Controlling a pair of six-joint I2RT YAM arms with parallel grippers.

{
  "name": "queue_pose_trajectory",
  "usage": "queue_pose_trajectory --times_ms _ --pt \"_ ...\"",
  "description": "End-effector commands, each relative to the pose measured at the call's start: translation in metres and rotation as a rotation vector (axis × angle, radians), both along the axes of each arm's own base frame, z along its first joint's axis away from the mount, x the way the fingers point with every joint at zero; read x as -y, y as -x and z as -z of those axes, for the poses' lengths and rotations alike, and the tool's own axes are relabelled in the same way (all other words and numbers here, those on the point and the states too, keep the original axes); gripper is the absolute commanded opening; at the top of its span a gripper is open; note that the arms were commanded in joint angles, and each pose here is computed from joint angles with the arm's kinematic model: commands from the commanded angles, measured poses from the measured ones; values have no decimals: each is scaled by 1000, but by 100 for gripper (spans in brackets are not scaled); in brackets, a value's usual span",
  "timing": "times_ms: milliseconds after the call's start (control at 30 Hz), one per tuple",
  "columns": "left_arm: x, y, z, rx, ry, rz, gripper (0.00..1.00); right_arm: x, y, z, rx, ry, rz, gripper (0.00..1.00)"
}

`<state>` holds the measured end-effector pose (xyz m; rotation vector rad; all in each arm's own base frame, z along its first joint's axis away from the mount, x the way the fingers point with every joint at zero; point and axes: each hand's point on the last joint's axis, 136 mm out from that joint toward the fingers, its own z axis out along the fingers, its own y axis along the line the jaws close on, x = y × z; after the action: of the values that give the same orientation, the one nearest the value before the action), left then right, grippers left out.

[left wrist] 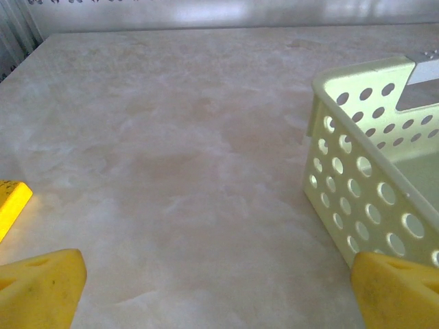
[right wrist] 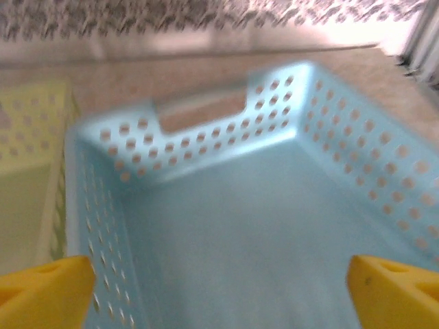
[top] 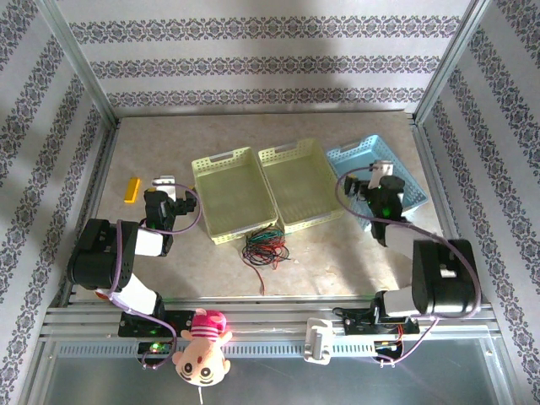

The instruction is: Untangle the cables

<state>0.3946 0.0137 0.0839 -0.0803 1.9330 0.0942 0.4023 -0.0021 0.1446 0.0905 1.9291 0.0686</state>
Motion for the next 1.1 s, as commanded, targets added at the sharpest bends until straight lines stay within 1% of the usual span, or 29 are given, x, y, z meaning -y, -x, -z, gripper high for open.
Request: queue_pose_trajectory --times_ms 0,33,100,133,167,233,267,300,333,367,400,433,467,500,533,567,600,733,800,867,967,1067 --pt "-4 -2 -29 22 -14 -8 99 9 13 -42 -39 -90 159 87" --pt "-14 1 -36 29 -16 -69 99 1 19 -49 -41 -113 172 87" --pt "-33 9 -47 34 -20 -194 99 -28 30 -60 -51 -146 112 87" --pt "-46 17 -50 2 9 -297 99 -50 38 -63 -73 -165 45 87" --pt "-54 24 -55 -34 36 -362 99 -77 47 -66 -99 -170 -49 87" --pt "-48 33 -66 -76 39 -386 99 -125 70 -65 -162 -162 -221 88" --pt "-40 38 -74 -72 15 -394 99 -157 86 -62 -203 -159 -355 88" --pt "-25 39 -81 -64 -19 -348 99 -179 101 -56 -248 -149 -446 88" --pt "-1 39 -87 -50 -81 -246 99 -202 118 -49 -300 -134 -541 88" --pt "23 43 -94 -21 -150 -181 99 -223 136 -39 -360 -110 -630 88" --pt "41 48 -100 13 -185 -132 99 -236 151 -30 -408 -80 -689 87" --pt "61 53 -103 40 -163 -78 99 -249 166 -19 -460 -38 -748 85" --pt "75 60 -102 34 -80 -50 99 -260 179 -11 -485 26 -812 81" --pt "83 65 -99 12 21 -47 99 -264 186 -4 -509 95 -833 81" --pt "91 71 -93 -29 131 -51 99 -268 194 5 -545 141 -866 80" --pt "100 75 -88 -60 209 -46 99 -270 198 13 -583 154 -888 79" --pt "117 79 -85 -82 252 0 99 -272 200 21 -623 165 -897 77" --pt "164 98 -74 -138 224 134 99 -276 190 43 -671 215 -877 71" --pt "177 107 -68 -195 225 163 99 -280 181 46 -666 230 -868 66" --pt "188 117 -65 -249 185 202 99 -282 174 50 -679 235 -860 62" --pt "196 128 -65 -291 131 254 99 -287 170 58 -714 211 -873 54" --pt "203 140 -60 -340 148 305 99 -292 172 66 -745 195 -897 47"
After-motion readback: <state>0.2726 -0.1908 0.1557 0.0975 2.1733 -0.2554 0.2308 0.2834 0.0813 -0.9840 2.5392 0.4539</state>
